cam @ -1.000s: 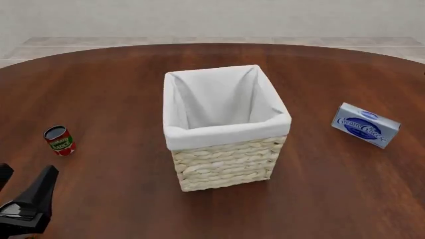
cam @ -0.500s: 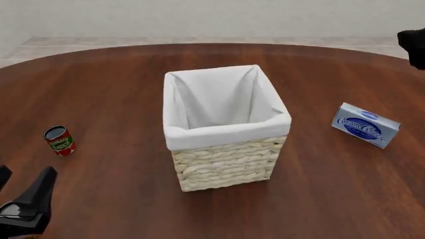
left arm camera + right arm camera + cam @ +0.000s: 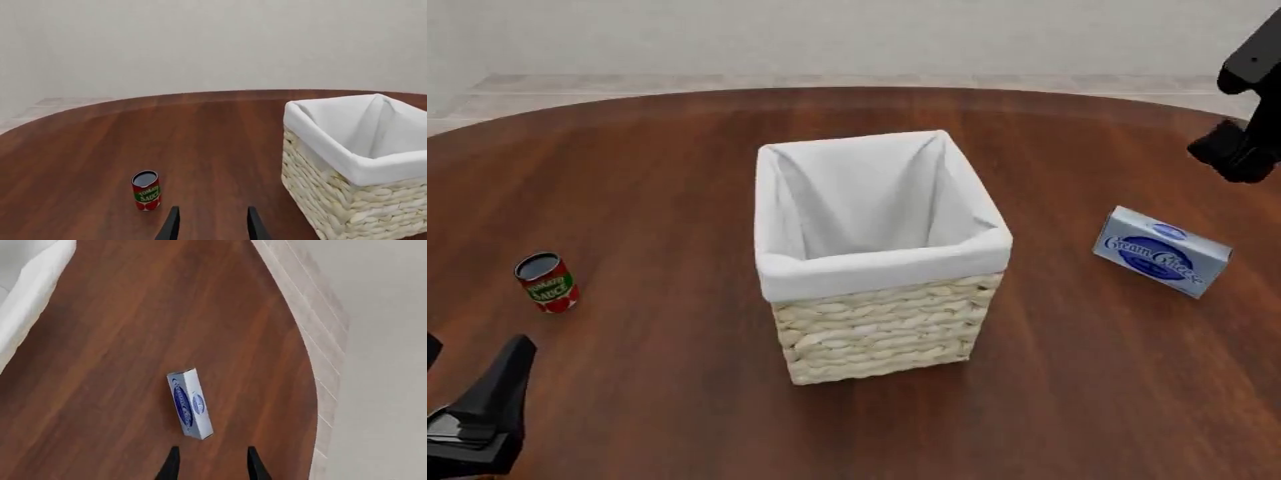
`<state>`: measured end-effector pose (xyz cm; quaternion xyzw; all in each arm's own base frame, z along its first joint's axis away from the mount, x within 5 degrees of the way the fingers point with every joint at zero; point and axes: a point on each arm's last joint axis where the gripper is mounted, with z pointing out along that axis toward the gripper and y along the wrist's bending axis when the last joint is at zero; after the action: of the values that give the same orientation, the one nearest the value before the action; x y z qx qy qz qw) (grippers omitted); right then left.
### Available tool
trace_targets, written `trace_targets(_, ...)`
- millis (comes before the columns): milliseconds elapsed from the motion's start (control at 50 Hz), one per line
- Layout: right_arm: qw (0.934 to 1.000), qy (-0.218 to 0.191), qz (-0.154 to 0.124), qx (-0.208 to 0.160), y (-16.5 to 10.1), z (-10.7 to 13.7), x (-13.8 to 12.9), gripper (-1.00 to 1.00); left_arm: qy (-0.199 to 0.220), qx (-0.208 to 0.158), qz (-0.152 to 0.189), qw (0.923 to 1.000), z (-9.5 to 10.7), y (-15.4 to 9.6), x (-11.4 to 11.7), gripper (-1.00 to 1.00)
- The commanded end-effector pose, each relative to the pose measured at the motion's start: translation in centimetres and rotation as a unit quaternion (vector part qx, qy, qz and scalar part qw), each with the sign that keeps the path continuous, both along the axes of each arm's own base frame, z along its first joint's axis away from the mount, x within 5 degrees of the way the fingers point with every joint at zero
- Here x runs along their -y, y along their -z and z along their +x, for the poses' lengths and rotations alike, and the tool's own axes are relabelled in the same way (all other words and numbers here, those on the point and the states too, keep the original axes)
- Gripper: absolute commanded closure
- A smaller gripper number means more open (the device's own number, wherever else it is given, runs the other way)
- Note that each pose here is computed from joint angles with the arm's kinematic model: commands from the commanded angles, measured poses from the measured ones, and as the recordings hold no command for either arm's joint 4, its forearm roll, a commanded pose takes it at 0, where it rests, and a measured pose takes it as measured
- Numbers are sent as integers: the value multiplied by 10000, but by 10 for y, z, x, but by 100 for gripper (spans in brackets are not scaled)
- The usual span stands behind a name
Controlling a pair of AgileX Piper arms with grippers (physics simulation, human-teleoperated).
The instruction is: Pick up the cream cheese box, and put it in the basket.
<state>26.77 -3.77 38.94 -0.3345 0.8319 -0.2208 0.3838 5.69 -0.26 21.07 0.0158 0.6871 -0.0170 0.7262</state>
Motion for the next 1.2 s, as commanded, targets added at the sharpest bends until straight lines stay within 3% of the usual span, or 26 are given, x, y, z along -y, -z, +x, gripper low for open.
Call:
trace_targets(20, 9953, -361, -516, -736, 18, 24, 15, -100, 57, 113, 349, 9993, -1, -1, 1, -100)
trace_targets(80, 9931, -455, -673, -841, 26, 30, 20, -100, 38, 62, 49, 10000, -1, -1, 0, -100)
trace_targets(120, 9892, -693, -760, -1042, 35, 29, 13, -100, 44, 76, 109, 9999, -1, -1, 1, -100)
trace_targets(180, 9897, -478, -776, -1103, 34, 38, 32, -100, 50, 61, 116, 9999, -1, -1, 1, -100)
trace_targets(220, 9867, -596, -989, -1148, 39, 42, 39, -100, 49, 68, 148, 9999, -1, -1, 1, -100)
trace_targets(260, 9893, -479, -822, -1110, 30, 56, 39, -100, 56, 62, 164, 9998, -1, -1, 1, -100)
trace_targets(300, 9861, -660, -972, -1175, 37, 55, 37, -100, 55, 54, 169, 9998, 0, -1, 1, -100)
trace_targets(340, 9869, -567, -830, -1263, 39, 64, 39, -100, 44, 49, 175, 9998, 0, -1, 1, -100)
trace_targets(420, 9827, -733, -798, -1505, 50, 67, 32, -100, 41, 52, 183, 9998, 0, -1, 1, -100)
trace_targets(500, 9773, -881, -976, -1659, 67, 67, 39, -100, 31, 45, 190, 9998, 0, 0, 0, -100)
trace_targets(580, 9744, -1002, -899, -1802, 75, 73, 30, -100, 50, 61, 249, 9997, 0, -1, 1, -100)
trace_targets(680, 9673, -1110, -1007, -2045, 97, 68, 39, -100, 59, 54, 262, 9996, -1, 0, 1, -100)
trace_targets(760, 9677, -1121, -1270, -1866, 102, 71, 54, -100, 89, 69, 317, 9994, -1, -1, 1, -100)
trace_targets(780, 9650, -1180, -1404, -1873, 108, 67, 59, -100, 120, 79, 378, 9992, -1, -1, 2, -100)
trace_targets(840, 9607, -1277, -1443, -1999, 114, 62, 60, -100, 151, 81, 436, 9989, -1, -1, 2, -100)
trace_targets(920, 9639, -1373, -1409, -1792, 103, 78, 42, -100, 175, 63, 441, 9989, -1, 0, 2, -100)
trace_targets(940, 9671, -1447, -1190, -1719, 92, 89, 16, -100, 183, -33, 251, 9995, -1, 1, 2, -100)
trace_targets(960, 9701, -1300, -1050, -1761, 88, 94, 19, -100, 196, -100, 107, 9997, 0, 2, 2, -100)
trace_targets(1000, 9651, -1374, -1259, -1841, 98, 84, 33, -100, 173, -54, 159, 9997, 0, 1, 2, -100)
trace_targets(1060, 9664, -1301, -1248, -1830, 100, 88, 39, -100, 150, -68, 75, 9998, 0, 2, 2, -100)
trace_targets(1120, 9699, -1250, -1082, -1787, 93, 98, 28, -100, 158, -73, 88, 9998, 0, 2, 2, -100)
trace_targets(1140, 9745, -1069, -946, -1732, 88, 107, 32, -100, 166, -71, 100, 9998, 0, 2, 2, -100)
trace_targets(1200, 9743, -1056, -899, -1774, 89, 111, 31, -100, 188, -74, 154, 9997, -1, 2, 2, -100)
